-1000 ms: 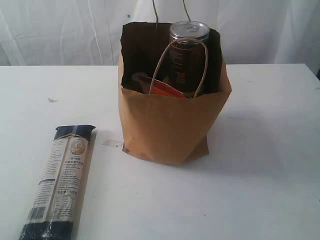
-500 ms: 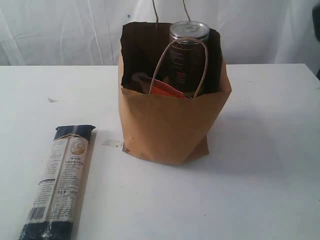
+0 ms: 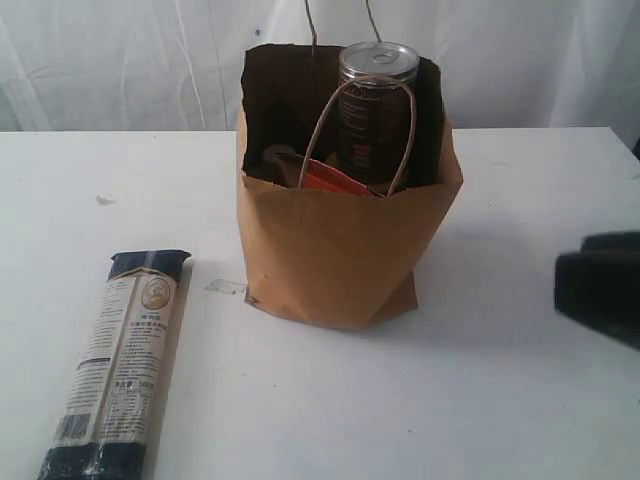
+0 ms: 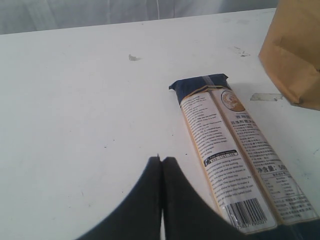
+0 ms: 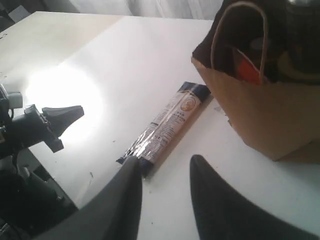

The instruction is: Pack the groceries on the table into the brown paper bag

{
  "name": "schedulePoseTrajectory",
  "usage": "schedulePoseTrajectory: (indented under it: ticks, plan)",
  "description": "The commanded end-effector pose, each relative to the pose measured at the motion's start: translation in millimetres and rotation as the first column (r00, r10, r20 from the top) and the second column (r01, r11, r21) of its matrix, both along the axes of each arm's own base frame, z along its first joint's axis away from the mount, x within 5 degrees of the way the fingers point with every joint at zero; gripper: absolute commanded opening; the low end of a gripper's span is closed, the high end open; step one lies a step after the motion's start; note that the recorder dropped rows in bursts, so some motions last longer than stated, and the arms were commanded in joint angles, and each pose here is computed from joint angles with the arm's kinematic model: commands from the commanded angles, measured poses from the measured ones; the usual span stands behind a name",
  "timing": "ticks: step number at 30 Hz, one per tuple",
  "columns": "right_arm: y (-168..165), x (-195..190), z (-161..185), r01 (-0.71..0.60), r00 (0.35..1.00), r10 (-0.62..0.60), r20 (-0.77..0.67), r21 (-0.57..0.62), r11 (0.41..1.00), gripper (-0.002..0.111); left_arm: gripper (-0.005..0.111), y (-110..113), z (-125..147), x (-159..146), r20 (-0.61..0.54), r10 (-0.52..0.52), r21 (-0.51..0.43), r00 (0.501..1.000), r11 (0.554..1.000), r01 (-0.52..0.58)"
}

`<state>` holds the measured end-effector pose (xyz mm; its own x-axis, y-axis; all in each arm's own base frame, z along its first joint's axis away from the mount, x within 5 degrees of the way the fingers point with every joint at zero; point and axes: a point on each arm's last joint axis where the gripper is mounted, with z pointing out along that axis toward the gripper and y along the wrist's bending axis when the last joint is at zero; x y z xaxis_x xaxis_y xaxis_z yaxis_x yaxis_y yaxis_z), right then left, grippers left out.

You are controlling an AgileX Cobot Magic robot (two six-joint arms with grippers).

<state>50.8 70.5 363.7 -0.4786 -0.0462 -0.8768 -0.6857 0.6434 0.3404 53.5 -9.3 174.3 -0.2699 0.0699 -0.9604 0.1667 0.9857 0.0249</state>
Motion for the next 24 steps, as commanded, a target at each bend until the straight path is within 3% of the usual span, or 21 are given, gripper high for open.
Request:
schedulePoseTrajectory:
  ticks: [1, 10, 16, 24]
  plan:
    - [0.4, -3.1, -28.6, -0.004, 0.997, 0.005, -0.074, 0.016, 1.000, 0.031, 0.000, -0.3, -0.8, -0.3, 0.000, -0.001, -0.010, 1.000, 1.000, 0.001]
    - [5.3, -0.1, -70.4, 0.028, 0.987, -0.014, -0.163, 0.083, 0.996, 0.031, 0.000, -0.3, -0.8, -0.3, 0.000, -0.001, -0.010, 1.000, 1.000, 0.001]
    - [3.7, 3.2, -69.9, 0.039, 0.995, -0.033, -0.097, 0.055, 0.998, 0.031, 0.000, -0.3, -0.8, -0.3, 0.000, -0.001, -0.010, 1.000, 1.000, 0.001]
    - [3.4, 8.9, -59.3, 0.072, 0.997, -0.073, 0.000, 0.136, 0.988, 0.031, 0.000, -0.3, -0.8, -0.3, 0.000, -0.001, -0.010, 1.000, 1.000, 0.001]
